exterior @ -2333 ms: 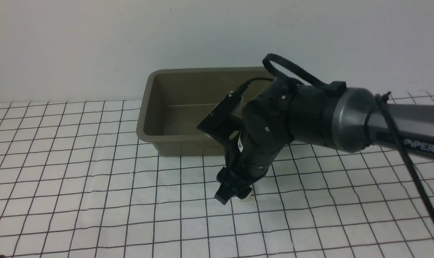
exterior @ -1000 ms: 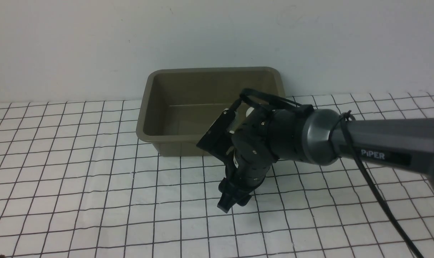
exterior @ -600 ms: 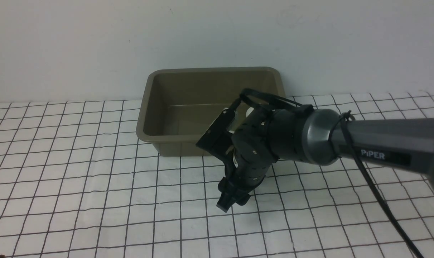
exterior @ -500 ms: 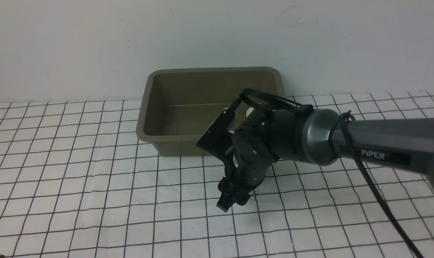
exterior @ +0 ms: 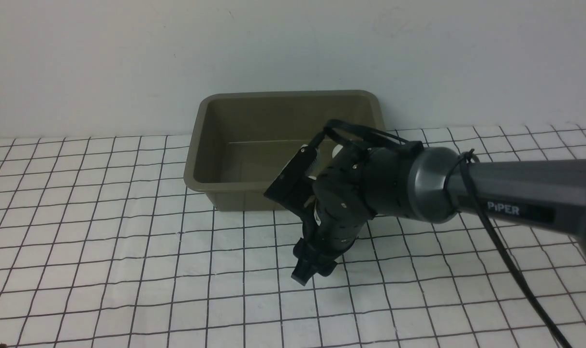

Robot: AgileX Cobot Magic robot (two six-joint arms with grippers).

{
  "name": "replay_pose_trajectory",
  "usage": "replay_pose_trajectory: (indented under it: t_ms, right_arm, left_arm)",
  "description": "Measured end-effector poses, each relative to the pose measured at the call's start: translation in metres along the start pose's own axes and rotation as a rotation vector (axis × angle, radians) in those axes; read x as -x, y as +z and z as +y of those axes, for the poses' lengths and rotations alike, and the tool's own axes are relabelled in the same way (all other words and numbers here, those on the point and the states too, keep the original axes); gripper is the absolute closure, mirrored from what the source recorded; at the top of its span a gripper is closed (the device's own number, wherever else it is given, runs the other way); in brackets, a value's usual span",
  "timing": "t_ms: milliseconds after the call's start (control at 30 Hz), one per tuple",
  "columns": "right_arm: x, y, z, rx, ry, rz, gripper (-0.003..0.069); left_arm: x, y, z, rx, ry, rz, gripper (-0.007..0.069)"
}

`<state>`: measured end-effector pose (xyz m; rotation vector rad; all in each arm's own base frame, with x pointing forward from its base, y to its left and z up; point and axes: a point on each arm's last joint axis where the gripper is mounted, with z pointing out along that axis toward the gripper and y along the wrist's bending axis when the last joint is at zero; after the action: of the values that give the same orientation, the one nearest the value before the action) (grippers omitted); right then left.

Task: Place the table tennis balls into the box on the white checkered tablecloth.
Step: 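Reach for and grasp a ping pong ball on the table, then release the ping pong ball into the bin and lift the gripper away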

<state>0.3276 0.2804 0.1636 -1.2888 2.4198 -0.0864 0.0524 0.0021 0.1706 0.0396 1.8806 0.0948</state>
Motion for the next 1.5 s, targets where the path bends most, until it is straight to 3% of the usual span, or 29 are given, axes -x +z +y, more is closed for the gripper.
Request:
replay_pose_trajectory:
  t_ms: [833,1200,1333,1500]
  right_arm:
    - [-0.001,0.007,0.000,0.009,0.011,0.073,0.0294]
    - [0.017,-0.053,0.005,0.179,0.068,-0.045,0.0294]
    - [0.033,-0.089,-0.009,0.121,0.056,-0.179,0.0294]
    - [0.048,-0.104,-0.047,-0.010,0.091,-0.326,0.0294]
  left_arm:
    - [0.000,0.000,0.000,0.000,0.000,0.000,0.0629]
    - [0.000,0.000,0.000,0.000,0.000,0.000,0.0629]
    - [0.000,0.000,0.000,0.000,0.000,0.000,0.0629]
    - [0.000,0.000,0.000,0.000,0.000,0.000,0.0629]
